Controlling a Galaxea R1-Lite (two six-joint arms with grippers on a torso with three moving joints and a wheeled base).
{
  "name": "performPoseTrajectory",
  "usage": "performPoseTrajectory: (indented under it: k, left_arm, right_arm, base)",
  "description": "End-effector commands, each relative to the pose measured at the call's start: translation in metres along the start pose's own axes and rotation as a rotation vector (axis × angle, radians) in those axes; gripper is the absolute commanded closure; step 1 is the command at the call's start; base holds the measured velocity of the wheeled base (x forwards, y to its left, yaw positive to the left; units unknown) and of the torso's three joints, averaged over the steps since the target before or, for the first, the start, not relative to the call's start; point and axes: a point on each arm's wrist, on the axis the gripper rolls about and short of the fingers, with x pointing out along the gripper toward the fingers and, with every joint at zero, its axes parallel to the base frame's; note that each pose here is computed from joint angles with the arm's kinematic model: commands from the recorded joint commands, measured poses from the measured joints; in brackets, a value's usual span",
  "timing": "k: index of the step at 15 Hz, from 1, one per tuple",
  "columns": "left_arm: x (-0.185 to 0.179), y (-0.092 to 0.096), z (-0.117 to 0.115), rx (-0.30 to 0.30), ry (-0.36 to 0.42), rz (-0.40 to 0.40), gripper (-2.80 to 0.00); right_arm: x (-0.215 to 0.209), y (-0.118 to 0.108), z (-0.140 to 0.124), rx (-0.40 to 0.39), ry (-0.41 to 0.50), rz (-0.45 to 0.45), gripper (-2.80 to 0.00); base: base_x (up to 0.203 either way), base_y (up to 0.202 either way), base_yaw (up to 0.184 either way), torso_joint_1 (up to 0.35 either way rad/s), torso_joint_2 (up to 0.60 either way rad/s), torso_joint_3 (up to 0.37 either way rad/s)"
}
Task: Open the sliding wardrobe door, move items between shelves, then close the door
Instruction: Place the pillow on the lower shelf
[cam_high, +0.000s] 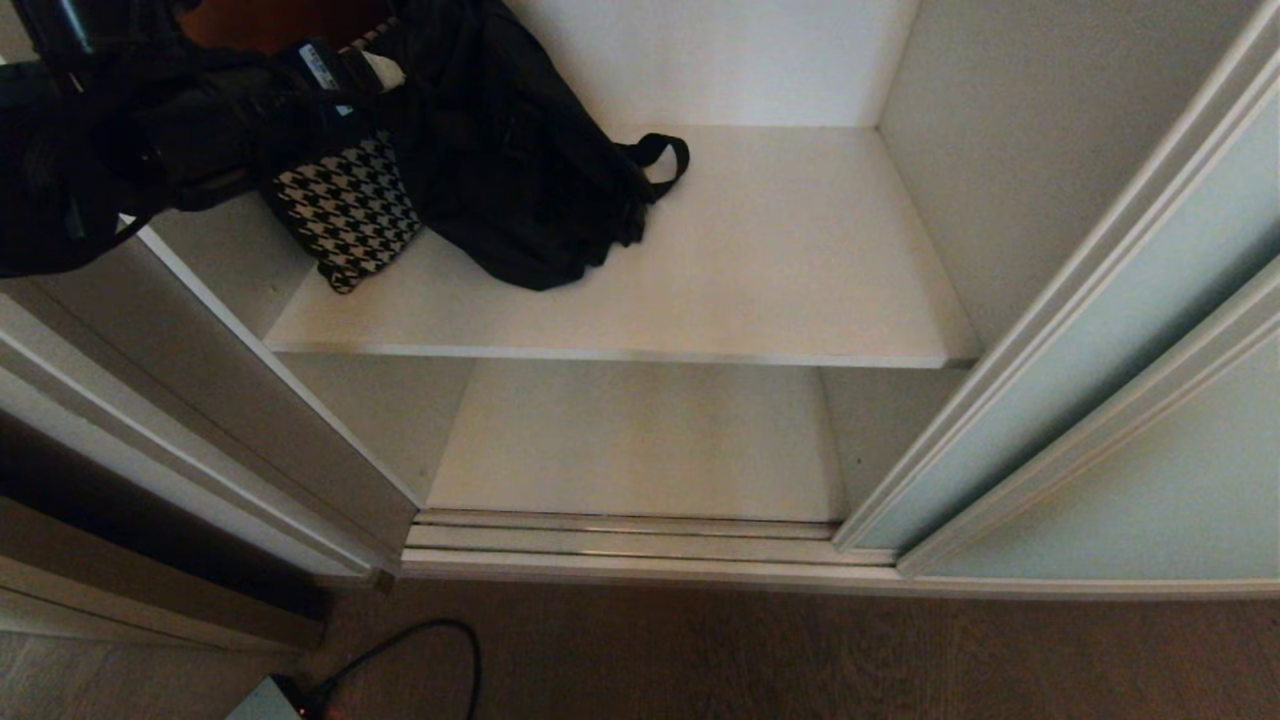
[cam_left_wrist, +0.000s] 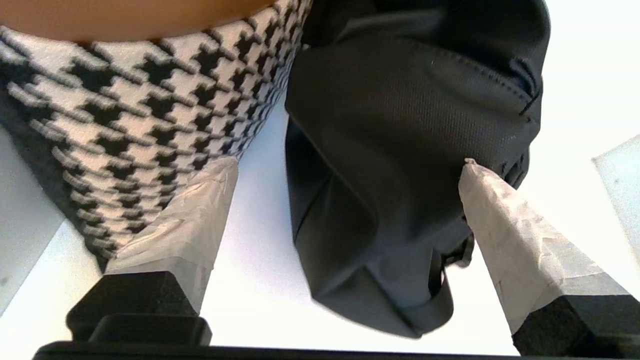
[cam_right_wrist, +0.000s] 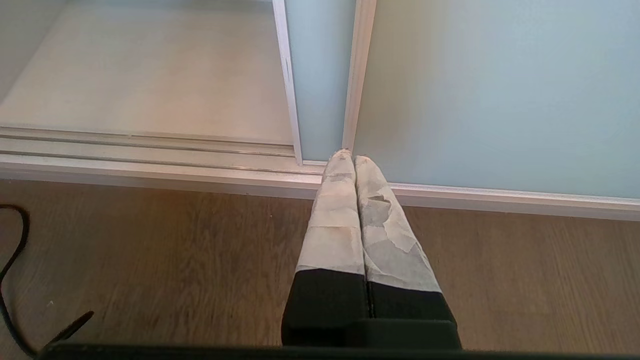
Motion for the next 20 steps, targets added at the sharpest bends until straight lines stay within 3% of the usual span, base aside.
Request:
performPoseTrajectory:
  k: [1,5,11,15,16,20]
  left_arm:
    - [0.004,-0.001,0.001,-0.004,-0.042,-0.014,-2.80]
    - [0.016,-0.002,-0.004,-0.010,-0.081,-0.034,-2.80]
    - [0.036,-0.009,-0.028,-0.025,-0.040,-0.064,-2.80]
    - [0.045,-0.012,-0.028,-0.027,-0.063,-0.068,-2.80]
    - [0.047,-0.012,-0.029,-0.027,-0.063,-0.063,0.00]
    - [0.054,-0.011,-0.034,-0.029,-0.061,-0.065,0.00]
  right_arm:
    - [0.000,0.000,0.000,0.001,-0.002,-0.001,0.00]
    - [0.000,0.000,0.000,0.001,-0.002,0.001,0.00]
    - [0.000,0.000,0.000,0.001,-0.002,-0.001,0.00]
    - [0.000,0.000,0.000,0.001,-0.002,0.000,0.00]
    - [0.000,0.000,0.000,0.001,-0.002,-0.001,0.00]
    - [0.000,0.000,0.000,0.000,-0.002,0.001,0.00]
  base:
    - [0.000,0.000,0.000,0.000,0.00,0.000]
    - [0.000,0.000,0.000,0.000,0.00,0.000]
    - [0.000,0.000,0.000,0.000,0.00,0.000]
    - [0.000,0.000,0.000,0.000,0.00,0.000]
    - [0.000,0.000,0.000,0.000,0.00,0.000]
    - [0.000,0.000,0.000,0.000,0.00,0.000]
